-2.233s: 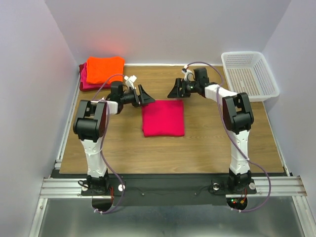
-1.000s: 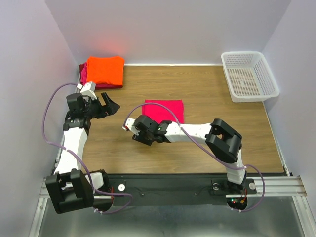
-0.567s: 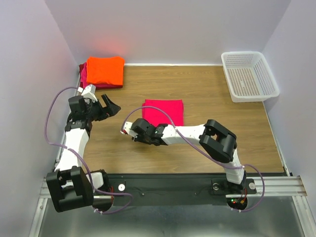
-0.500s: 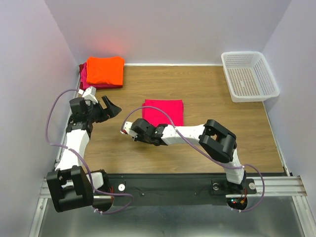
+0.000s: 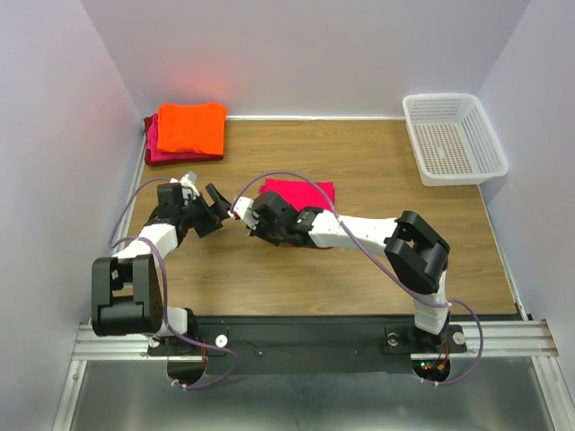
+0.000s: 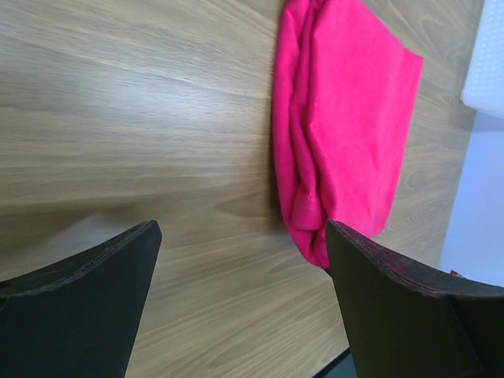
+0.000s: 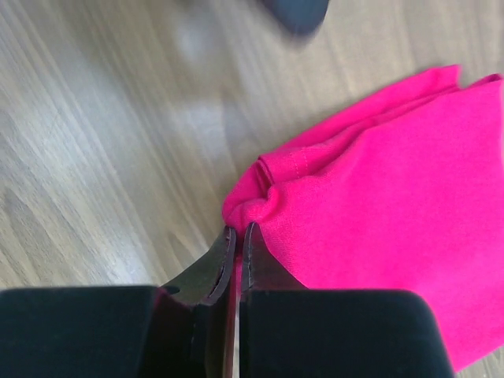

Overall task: Fold and stack the t-shirts
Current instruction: Neatly place the folded tshirt to the corner

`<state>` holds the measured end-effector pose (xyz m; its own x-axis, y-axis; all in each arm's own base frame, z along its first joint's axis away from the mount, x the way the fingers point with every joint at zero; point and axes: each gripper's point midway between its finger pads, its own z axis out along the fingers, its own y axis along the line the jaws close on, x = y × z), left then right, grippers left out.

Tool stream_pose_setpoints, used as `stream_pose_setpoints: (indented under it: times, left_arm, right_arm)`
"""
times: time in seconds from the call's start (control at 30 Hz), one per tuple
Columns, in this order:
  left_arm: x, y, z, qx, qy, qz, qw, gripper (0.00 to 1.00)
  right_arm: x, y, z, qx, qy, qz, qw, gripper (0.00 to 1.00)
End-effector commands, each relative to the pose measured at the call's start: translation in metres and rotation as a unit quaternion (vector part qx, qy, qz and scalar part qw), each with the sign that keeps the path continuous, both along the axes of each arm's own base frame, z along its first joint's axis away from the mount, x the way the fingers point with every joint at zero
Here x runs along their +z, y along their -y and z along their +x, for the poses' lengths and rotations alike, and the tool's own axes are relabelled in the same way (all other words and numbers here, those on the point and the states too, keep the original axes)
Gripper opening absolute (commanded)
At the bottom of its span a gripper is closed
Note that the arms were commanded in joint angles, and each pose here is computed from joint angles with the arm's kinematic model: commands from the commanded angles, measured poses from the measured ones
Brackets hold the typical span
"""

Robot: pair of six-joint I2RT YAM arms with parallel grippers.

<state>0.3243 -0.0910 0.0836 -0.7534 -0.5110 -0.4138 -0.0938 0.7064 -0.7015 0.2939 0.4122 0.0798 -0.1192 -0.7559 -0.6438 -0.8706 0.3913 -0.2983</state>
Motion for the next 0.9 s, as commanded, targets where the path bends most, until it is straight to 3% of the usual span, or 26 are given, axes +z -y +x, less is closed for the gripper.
stream_pose_setpoints:
  times: [0.0,0.43,0.77,0.87]
  left_arm:
    - [0.013,0.024,0.015,-0.002,0.029,-0.035,0.999,0.97]
    - [-0.004,0.097,0.028,-0.029,-0.001,-0.099,0.995,0.99]
    - [-0.021,0.126,0.041,-0.03,-0.028,-0.119,0.992,0.99]
    - [-0.021,0.127,0.052,-0.016,-0.024,-0.121,0.992,0.9]
  right_arm:
    - [0.058,-0.018,0.009,0.005,0.007,0.086,0.996,0.01]
    - [0.064,-0.014,0.019,-0.002,-0.007,0.104,0.995,0.01]
    - [0.069,-0.018,0.019,0.002,-0.027,0.124,0.992,0.01]
    - [0.07,-0.016,0.021,-0.005,-0.027,0.126,0.992,0.01]
